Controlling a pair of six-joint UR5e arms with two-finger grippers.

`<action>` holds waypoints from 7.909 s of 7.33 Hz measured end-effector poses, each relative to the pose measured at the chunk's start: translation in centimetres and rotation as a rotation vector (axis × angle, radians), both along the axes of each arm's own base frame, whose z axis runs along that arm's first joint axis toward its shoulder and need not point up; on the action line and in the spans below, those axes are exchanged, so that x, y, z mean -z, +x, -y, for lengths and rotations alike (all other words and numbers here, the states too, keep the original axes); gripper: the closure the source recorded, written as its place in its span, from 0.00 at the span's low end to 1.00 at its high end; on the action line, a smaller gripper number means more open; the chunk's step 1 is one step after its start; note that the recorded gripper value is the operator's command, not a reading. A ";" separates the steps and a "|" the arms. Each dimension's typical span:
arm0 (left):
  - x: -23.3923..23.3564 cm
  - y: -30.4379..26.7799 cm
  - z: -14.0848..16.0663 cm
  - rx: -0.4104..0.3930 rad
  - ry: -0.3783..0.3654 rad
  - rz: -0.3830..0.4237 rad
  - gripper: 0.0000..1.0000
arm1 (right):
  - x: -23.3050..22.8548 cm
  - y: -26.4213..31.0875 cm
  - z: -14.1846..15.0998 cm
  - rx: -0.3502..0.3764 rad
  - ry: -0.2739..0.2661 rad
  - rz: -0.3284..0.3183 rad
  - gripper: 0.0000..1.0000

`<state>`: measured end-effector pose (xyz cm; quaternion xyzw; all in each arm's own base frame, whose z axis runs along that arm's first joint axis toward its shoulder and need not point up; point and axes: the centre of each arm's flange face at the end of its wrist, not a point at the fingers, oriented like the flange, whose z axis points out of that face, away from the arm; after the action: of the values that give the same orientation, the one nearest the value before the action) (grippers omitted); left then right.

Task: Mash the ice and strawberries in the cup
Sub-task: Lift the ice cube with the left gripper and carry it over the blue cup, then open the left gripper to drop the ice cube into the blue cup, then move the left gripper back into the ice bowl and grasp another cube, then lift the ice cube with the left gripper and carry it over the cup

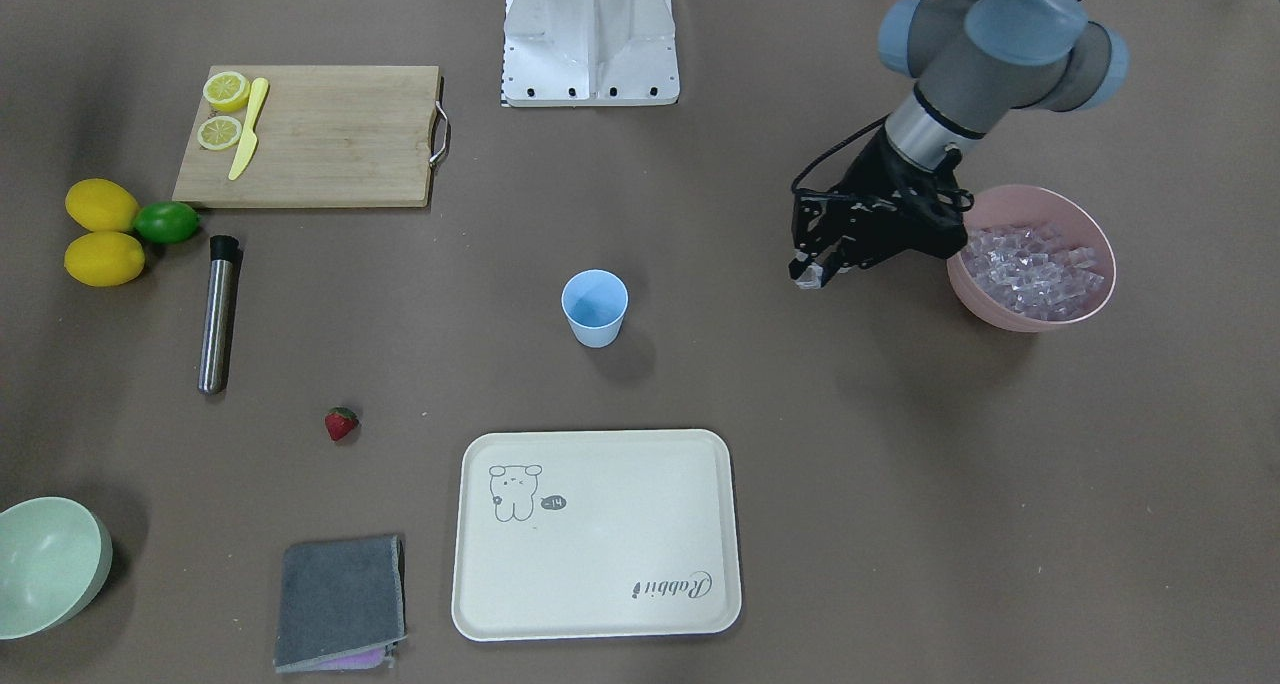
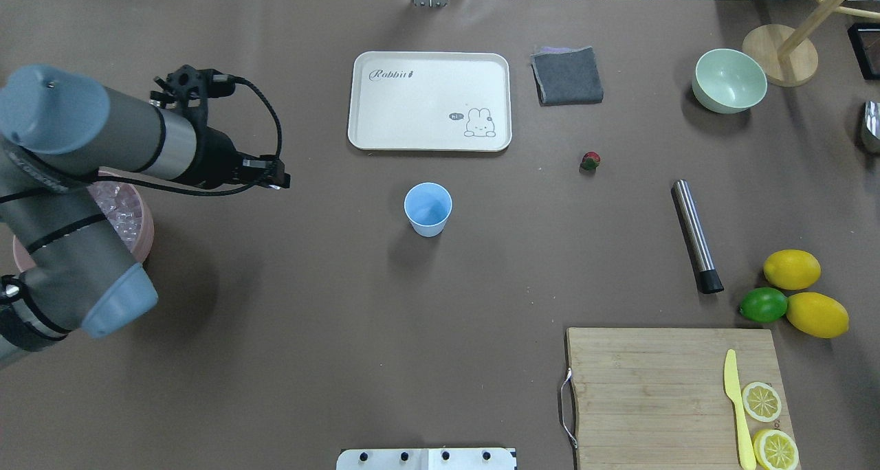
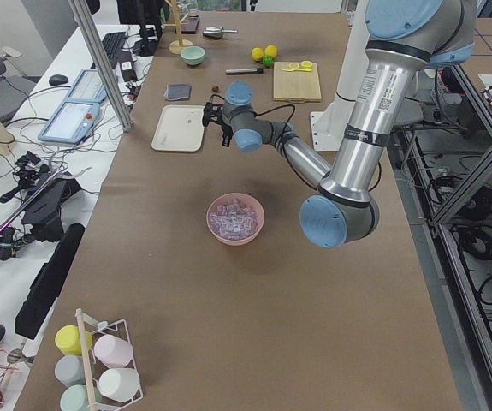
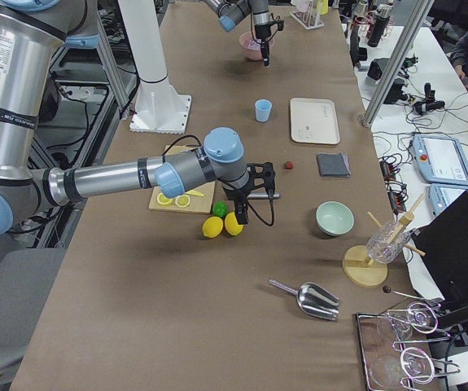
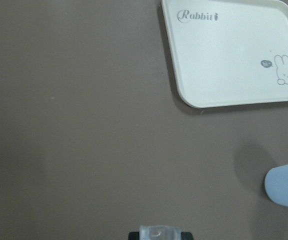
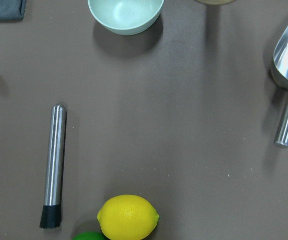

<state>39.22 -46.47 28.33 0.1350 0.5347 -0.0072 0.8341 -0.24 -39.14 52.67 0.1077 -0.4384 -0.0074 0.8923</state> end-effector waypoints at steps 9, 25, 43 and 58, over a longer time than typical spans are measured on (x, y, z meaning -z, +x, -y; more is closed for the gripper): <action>10.0 14.5 -3.1 0.134 -0.071 -0.078 1.00 | -2.4 -0.1 -0.2 -0.002 0.010 -0.044 0.00; -15.4 -18.5 -0.6 -0.176 0.184 0.348 0.01 | -4.0 0.8 -0.7 -0.023 -0.006 -0.099 0.00; -24.2 -16.5 -1.4 -0.171 0.144 0.327 0.97 | -4.0 0.8 -0.7 -0.023 -0.006 -0.099 0.00; 6.6 3.0 -0.8 0.073 -0.037 -0.078 1.00 | -4.1 0.9 -0.9 -0.025 -0.010 -0.099 0.00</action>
<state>42.19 -45.66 21.75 0.1388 0.5612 -0.0526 0.8142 0.69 -38.23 56.80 0.1079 -0.3923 0.0007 0.9135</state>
